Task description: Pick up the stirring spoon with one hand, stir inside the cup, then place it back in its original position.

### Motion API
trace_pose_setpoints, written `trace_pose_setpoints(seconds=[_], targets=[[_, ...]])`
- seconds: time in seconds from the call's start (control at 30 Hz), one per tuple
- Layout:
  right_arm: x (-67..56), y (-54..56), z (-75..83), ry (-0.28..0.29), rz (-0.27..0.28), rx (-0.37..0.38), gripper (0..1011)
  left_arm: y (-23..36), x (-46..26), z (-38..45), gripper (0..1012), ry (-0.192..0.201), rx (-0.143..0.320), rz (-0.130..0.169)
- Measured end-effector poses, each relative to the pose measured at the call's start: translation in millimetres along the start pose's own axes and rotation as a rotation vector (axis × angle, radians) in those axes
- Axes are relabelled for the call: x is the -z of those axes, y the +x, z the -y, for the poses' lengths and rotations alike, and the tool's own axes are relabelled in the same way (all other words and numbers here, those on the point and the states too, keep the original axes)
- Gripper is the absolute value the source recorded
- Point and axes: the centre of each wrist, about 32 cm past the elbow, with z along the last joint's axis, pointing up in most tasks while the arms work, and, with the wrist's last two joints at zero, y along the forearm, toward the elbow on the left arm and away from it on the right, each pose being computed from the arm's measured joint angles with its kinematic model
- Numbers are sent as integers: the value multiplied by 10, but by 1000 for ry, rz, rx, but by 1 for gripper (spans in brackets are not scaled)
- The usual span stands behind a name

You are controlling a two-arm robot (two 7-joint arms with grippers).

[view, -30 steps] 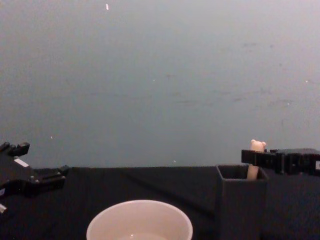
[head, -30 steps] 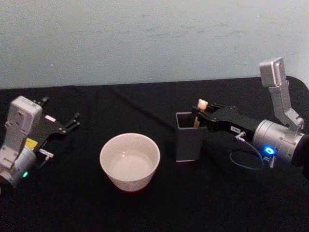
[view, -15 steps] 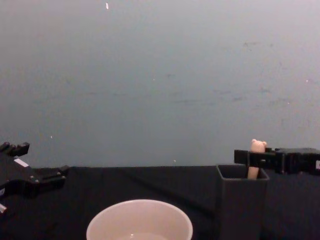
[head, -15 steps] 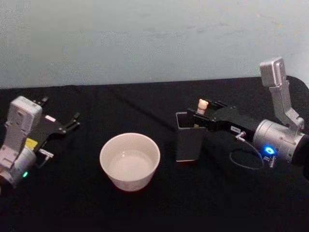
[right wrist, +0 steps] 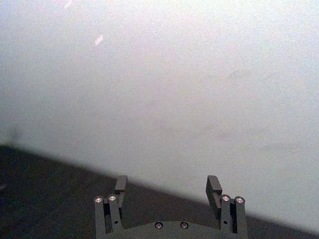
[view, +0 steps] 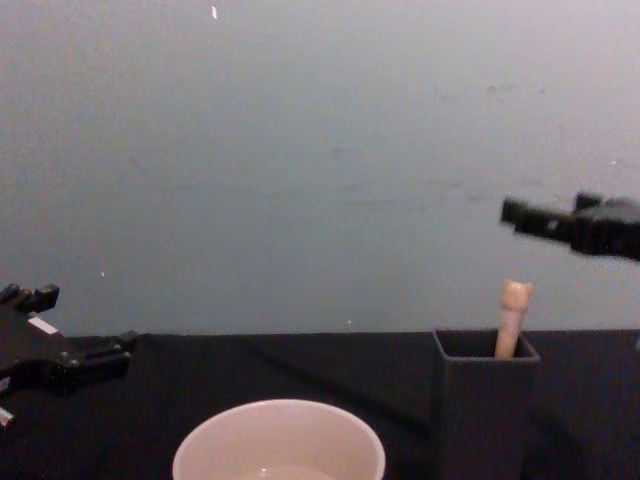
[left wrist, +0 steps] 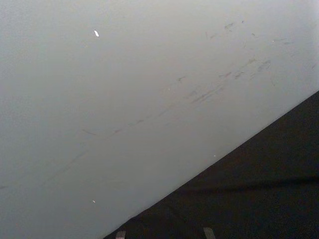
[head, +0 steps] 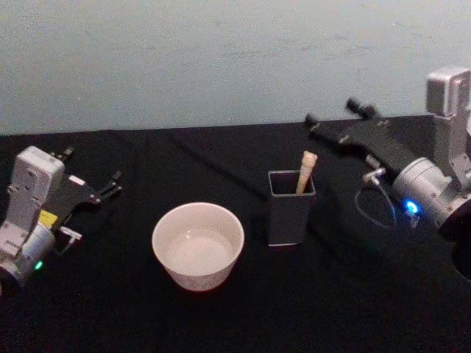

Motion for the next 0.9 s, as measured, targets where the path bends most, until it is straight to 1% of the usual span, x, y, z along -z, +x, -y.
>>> trace_pose_setpoints(seconds=[0.03, 0.1, 0.13, 0.17, 0.2, 0.23, 0.27, 0.4, 0.43, 0.5, 0.53, 0.6, 0.63, 0.67, 0.77, 0.9], targets=[[12, -33, -6, 44, 28, 59, 1003, 0, 0, 0, 1001, 0, 0, 0], [36, -74, -17, 75, 52, 113, 1003, 0, 0, 0, 1001, 0, 0, 0], [69, -98, -27, 85, 70, 161, 1003, 0, 0, 0, 1001, 0, 0, 0], [69, -98, -27, 85, 70, 161, 1003, 0, 0, 0, 1001, 0, 0, 0], [104, -116, -34, 82, 87, 199, 1003, 0, 0, 0, 1001, 0, 0, 0], [129, -125, -35, 75, 96, 217, 1002, 0, 0, 0, 1001, 0, 0, 0], [201, -140, -31, 56, 117, 249, 1002, 0, 0, 0, 1001, 0, 0, 0], [341, -178, -13, 13, 152, 285, 1002, 0, 0, 0, 1001, 0, 0, 0], [415, -189, 2, -24, 158, 294, 1003, 0, 0, 0, 1001, 0, 0, 0], [489, -206, 19, -58, 164, 299, 1003, 0, 0, 0, 1001, 0, 0, 0], [561, -220, 39, -89, 171, 301, 1003, 0, 0, 0, 1001, 0, 0, 0], [651, -234, 64, -130, 179, 303, 1002, 0, 0, 0, 1001, 0, 0, 0], [651, -234, 64, -130, 179, 303, 1002, 0, 0, 0, 1001, 0, 0, 0], [704, -241, 78, -153, 183, 303, 1003, 0, 0, 0, 1001, 0, 0, 0], [772, -243, 90, -184, 188, 306, 1003, 0, 0, 0, 1001, 0, 0, 0], [805, -231, 81, -203, 188, 311, 1003, 0, 0, 0, 1001, 0, 0, 0]])
